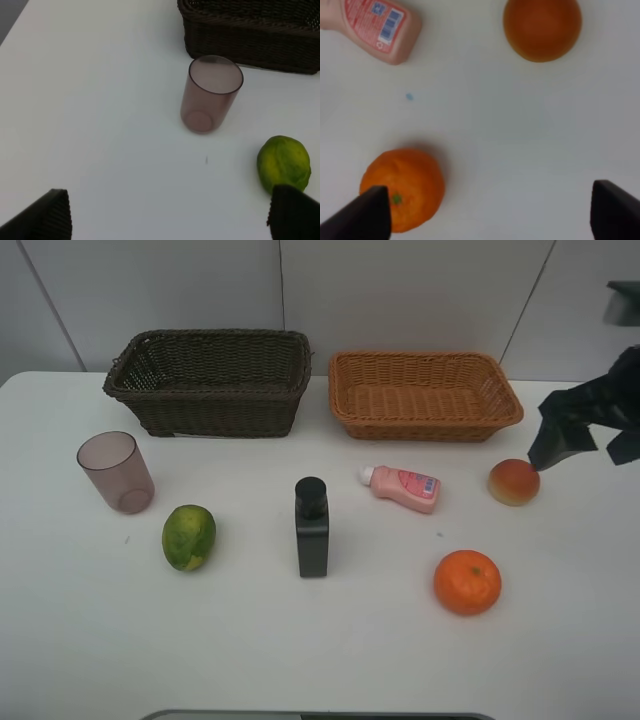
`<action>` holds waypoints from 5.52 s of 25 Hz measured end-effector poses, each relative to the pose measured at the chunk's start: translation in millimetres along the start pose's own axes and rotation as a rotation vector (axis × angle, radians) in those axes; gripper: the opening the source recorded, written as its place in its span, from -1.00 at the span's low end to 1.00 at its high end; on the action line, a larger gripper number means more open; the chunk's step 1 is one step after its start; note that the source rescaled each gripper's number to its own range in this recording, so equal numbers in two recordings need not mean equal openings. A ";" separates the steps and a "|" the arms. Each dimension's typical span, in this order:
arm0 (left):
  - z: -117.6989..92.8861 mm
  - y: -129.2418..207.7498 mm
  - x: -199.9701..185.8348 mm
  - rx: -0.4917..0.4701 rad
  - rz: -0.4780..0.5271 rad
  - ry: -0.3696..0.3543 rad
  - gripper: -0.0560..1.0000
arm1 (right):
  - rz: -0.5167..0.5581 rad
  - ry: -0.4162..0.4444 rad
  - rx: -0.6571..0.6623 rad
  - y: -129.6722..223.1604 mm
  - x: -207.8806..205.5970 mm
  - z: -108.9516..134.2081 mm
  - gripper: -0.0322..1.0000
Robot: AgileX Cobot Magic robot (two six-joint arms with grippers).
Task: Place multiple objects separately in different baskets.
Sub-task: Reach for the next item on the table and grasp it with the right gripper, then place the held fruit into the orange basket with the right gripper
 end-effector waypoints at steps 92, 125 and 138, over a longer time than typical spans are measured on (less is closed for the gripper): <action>0.0 0.0 0.0 0.000 0.000 0.000 1.00 | 0.103 0.091 0.139 -61.2 182.4 -43.4 -0.14; 0.0 0.0 0.0 0.000 0.000 0.000 1.00 | -0.053 0.053 -0.017 -224.7 104.5 23.3 -0.14; 0.0 0.0 0.0 0.000 0.000 0.000 1.00 | -0.092 0.070 -0.021 -237.6 176.3 24.8 -0.14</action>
Point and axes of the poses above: a point on each arm's last joint axis where the gripper is mounted, x pointing out along that axis toward the gripper, z along the wrist's bending axis when the last joint is at zero, y = z × x, the point moved 8 cm from there along x, pointing out along that axis toward the gripper
